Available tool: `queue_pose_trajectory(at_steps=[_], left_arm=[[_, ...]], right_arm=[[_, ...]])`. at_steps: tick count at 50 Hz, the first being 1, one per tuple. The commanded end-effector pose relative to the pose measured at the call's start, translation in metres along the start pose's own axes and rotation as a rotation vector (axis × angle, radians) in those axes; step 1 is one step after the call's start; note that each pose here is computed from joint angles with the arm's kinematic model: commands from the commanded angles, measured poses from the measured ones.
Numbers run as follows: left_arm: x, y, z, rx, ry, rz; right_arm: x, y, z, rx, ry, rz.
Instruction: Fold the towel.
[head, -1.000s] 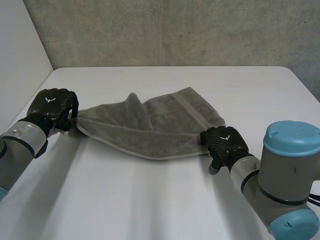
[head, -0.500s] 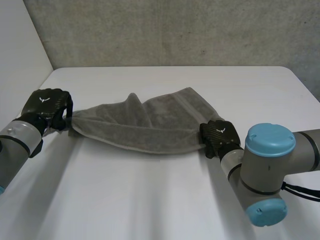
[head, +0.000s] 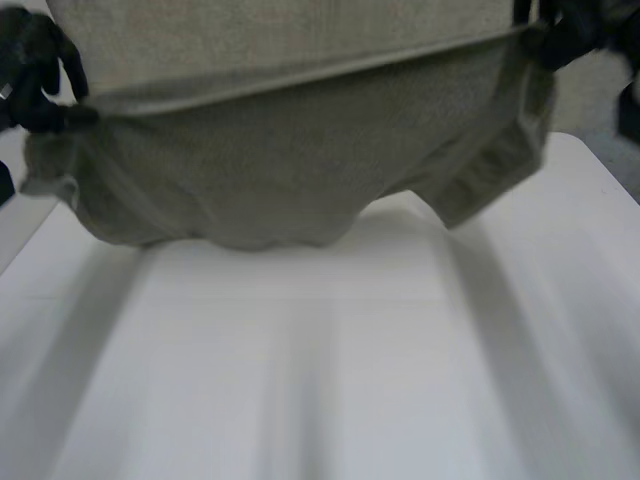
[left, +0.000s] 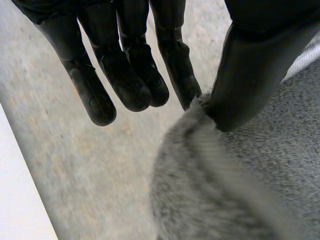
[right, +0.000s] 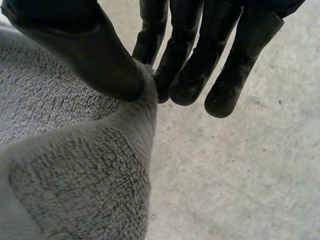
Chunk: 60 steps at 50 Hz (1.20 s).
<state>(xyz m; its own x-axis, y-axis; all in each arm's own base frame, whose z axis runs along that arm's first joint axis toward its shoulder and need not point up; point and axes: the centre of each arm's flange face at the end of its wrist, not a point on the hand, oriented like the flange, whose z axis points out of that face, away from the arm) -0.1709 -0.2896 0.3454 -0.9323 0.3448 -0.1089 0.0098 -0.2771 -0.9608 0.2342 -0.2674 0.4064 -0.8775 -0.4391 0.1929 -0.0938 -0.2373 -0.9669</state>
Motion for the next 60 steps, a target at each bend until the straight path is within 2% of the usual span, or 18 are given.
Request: queue_pose_trajectory(at_steps=[1, 4, 9, 11, 12, 14, 17, 22, 31, 39, 44, 49, 60], left_arm=[[-0.008, -0.025, 0.007, 0.021, 0.027, 0.014], [-0.011, -0.020, 0.014, 0.008, 0.029, 0.009], [-0.018, 0.029, 0.037, -0.109, 0.034, -0.029], [-0.020, 0.044, 0.044, -0.139, 0.034, -0.042], [-0.020, 0.044, 0.044, -0.139, 0.034, -0.042], [-0.021, 0.069, 0.058, -0.188, 0.043, -0.065], [-0.017, 0.088, 0.067, -0.224, 0.061, -0.086], [-0.007, 0.104, 0.069, -0.252, 0.093, -0.096], [-0.005, 0.127, 0.074, -0.272, 0.105, -0.098], [0.021, 0.174, 0.070, -0.354, 0.175, -0.068], [0.048, 0.217, 0.066, -0.417, 0.263, 0.044], [0.070, 0.235, 0.071, -0.423, 0.318, 0.092], [0.076, 0.255, 0.082, -0.469, 0.300, 0.096]], right_arm=[[0.010, -0.019, 0.007, -0.083, -0.068, -0.118], [0.009, -0.014, 0.013, -0.111, -0.074, -0.150], [-0.005, 0.007, 0.026, -0.182, -0.105, -0.209], [-0.020, 0.035, 0.039, -0.247, -0.129, -0.247], [-0.020, 0.035, 0.039, -0.247, -0.129, -0.247], [-0.033, 0.058, 0.049, -0.295, -0.144, -0.303], [-0.040, 0.068, 0.052, -0.316, -0.152, -0.323], [-0.049, 0.096, 0.055, -0.390, -0.165, -0.329], [-0.051, 0.110, 0.060, -0.379, -0.159, -0.333], [-0.060, 0.136, 0.046, -0.457, -0.201, -0.317], [-0.062, 0.145, 0.038, -0.456, -0.203, -0.319], [-0.064, 0.152, 0.028, -0.443, -0.199, -0.320], [-0.069, 0.167, 0.016, -0.461, -0.216, -0.313]])
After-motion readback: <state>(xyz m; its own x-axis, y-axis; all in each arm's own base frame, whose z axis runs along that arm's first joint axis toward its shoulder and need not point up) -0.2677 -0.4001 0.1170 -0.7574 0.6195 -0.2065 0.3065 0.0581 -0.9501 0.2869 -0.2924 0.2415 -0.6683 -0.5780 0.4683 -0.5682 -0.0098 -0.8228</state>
